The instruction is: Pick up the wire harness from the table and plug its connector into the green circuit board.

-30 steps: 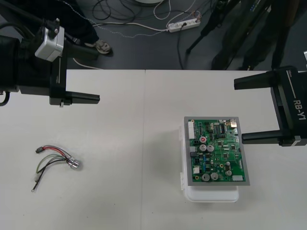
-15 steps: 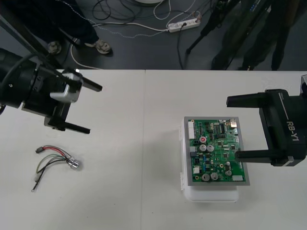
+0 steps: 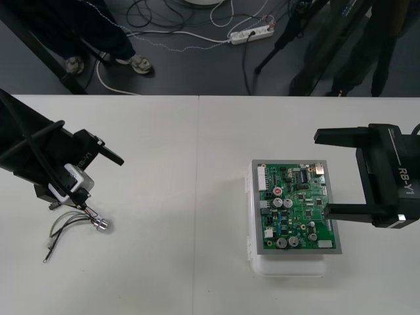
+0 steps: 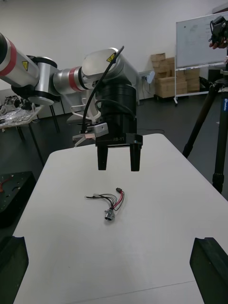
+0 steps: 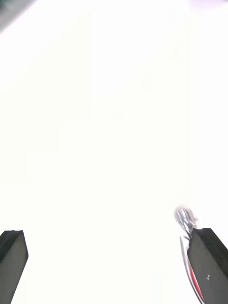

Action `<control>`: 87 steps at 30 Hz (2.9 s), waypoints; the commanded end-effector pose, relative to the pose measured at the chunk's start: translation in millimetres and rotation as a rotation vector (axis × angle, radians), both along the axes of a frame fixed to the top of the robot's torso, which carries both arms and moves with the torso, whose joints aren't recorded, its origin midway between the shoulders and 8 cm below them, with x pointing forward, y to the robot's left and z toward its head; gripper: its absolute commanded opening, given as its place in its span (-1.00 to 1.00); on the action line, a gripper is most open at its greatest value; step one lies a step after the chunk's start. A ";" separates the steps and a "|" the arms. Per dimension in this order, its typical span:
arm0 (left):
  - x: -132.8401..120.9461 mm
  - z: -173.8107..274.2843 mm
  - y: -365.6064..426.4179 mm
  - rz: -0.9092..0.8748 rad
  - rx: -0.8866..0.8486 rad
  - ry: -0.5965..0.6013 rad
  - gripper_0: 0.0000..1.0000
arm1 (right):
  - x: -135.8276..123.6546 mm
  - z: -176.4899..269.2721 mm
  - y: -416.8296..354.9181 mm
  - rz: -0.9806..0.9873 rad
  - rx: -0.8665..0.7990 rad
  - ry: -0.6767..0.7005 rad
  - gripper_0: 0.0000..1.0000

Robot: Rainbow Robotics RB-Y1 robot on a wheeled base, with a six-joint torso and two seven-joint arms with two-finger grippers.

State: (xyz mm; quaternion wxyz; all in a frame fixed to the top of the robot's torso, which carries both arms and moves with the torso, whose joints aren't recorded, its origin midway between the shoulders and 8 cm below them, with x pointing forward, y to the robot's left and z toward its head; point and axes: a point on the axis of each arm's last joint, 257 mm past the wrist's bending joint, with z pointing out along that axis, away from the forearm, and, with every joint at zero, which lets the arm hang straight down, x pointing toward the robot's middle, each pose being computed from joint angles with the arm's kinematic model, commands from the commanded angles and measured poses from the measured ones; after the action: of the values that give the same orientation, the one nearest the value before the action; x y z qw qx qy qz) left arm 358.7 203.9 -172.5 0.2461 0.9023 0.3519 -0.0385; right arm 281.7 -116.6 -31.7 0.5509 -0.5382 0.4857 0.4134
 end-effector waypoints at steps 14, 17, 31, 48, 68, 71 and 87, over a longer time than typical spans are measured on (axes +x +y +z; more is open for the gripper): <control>40.9 -12.5 7.6 -0.590 0.356 -0.542 0.98 | -24.3 -11.7 1.5 0.045 0.073 -0.107 1.00; 41.2 -19.2 5.9 -0.690 0.385 -0.583 0.97 | -27.3 -21.7 15.4 0.068 0.069 -0.088 1.00; 41.3 -44.0 3.1 -1.224 0.579 -0.732 0.97 | -18.0 -47.9 47.4 0.072 0.061 -0.021 1.00; 55.5 -94.9 19.8 -1.695 0.755 -0.896 0.97 | -14.7 -22.2 64.6 0.144 0.174 -0.007 1.00; 58.8 -135.5 34.4 -2.086 0.862 -0.934 0.97 | -15.6 -16.8 65.2 0.157 0.151 0.001 1.00; 55.4 -142.0 43.0 -2.128 0.862 -0.908 0.97 | -16.1 -17.8 64.1 0.158 0.141 0.002 1.00; 43.3 -171.1 68.6 -2.244 0.851 -0.801 0.98 | -12.0 -18.0 65.0 0.110 0.073 -0.057 1.00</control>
State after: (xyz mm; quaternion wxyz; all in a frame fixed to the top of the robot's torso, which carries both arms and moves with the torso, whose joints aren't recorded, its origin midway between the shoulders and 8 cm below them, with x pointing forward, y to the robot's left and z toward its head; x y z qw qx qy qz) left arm 394.1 281.7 -349.6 -0.1391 0.6901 -0.6915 0.1618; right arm 272.9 -56.4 -59.0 0.5647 -0.5296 0.4219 0.4718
